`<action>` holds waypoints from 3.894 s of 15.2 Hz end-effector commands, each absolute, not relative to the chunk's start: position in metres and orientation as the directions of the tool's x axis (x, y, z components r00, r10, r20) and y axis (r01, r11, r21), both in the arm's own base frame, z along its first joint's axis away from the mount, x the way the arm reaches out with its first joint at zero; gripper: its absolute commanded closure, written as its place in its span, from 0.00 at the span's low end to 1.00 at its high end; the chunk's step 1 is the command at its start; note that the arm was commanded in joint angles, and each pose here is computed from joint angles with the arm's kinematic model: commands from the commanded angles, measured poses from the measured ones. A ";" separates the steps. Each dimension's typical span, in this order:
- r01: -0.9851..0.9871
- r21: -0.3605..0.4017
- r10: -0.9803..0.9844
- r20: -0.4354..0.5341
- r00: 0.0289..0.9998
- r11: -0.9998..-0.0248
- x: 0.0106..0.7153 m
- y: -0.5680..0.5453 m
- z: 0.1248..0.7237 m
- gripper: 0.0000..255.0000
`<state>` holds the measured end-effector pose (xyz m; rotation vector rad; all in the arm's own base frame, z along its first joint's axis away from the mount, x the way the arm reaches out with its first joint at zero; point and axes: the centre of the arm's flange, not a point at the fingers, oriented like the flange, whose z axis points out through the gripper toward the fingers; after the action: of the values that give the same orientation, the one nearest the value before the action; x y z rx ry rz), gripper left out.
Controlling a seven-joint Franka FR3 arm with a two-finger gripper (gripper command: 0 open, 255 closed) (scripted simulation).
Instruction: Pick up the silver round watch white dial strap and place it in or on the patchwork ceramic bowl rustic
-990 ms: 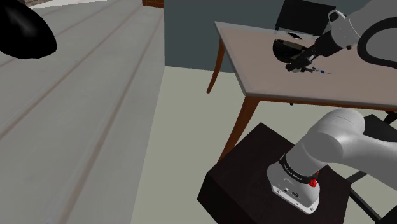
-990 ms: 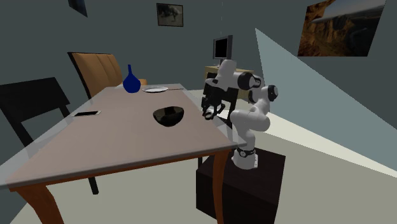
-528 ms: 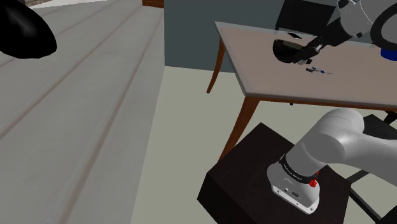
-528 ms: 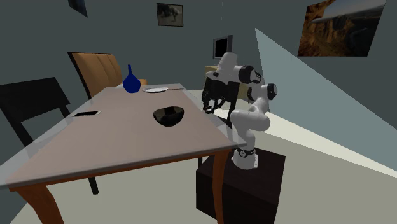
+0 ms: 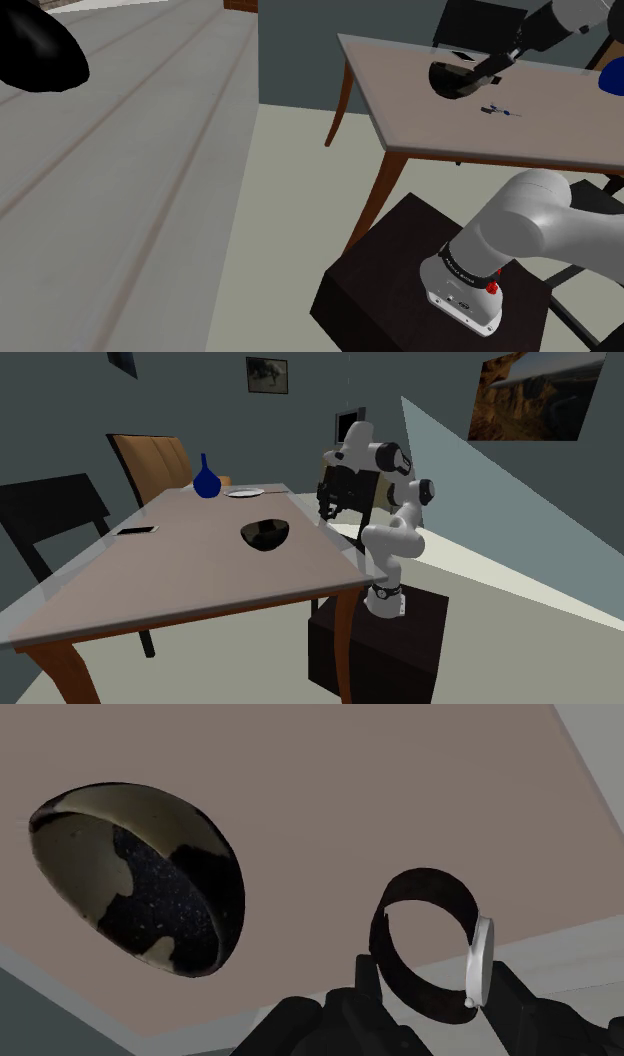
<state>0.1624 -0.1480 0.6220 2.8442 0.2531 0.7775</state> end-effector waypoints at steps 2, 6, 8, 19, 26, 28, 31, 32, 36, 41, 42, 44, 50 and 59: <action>0.116 0.218 0.211 0.485 0.849 -0.969 0.162 -0.147 0.638 1.00; 0.116 0.218 0.211 0.485 0.849 -0.969 0.162 -0.147 0.660 1.00; 0.116 0.218 0.211 0.485 0.849 -0.969 0.168 -0.159 0.664 1.00; 0.116 0.218 0.211 0.485 0.849 -0.969 0.230 -0.290 0.668 1.00; 0.116 0.218 0.211 0.485 0.849 -0.969 0.259 -0.352 0.659 1.00; 0.116 0.218 0.211 0.485 0.849 -0.969 0.259 -0.352 0.648 1.00; 0.116 0.218 0.211 0.485 0.849 -0.969 0.259 -0.352 0.632 1.00; 0.116 0.218 0.211 0.485 0.849 -0.969 0.259 -0.352 0.627 1.00; 0.116 0.218 0.211 0.485 0.849 -0.969 0.259 -0.352 0.606 1.00; 0.116 0.218 0.211 0.485 0.849 -0.969 0.259 -0.352 0.594 1.00; 0.116 0.218 0.211 0.485 0.849 -0.969 0.259 -0.352 0.594 1.00; 0.116 0.218 0.211 0.485 0.849 -0.969 0.259 -0.352 0.594 1.00; 0.116 0.218 0.211 0.485 0.849 -0.969 0.259 -0.352 0.594 0.00; 0.116 0.218 0.211 0.485 0.849 -0.969 0.233 -0.345 0.636 0.00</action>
<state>0.2337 -0.3449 0.6348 2.8439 0.2530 0.7782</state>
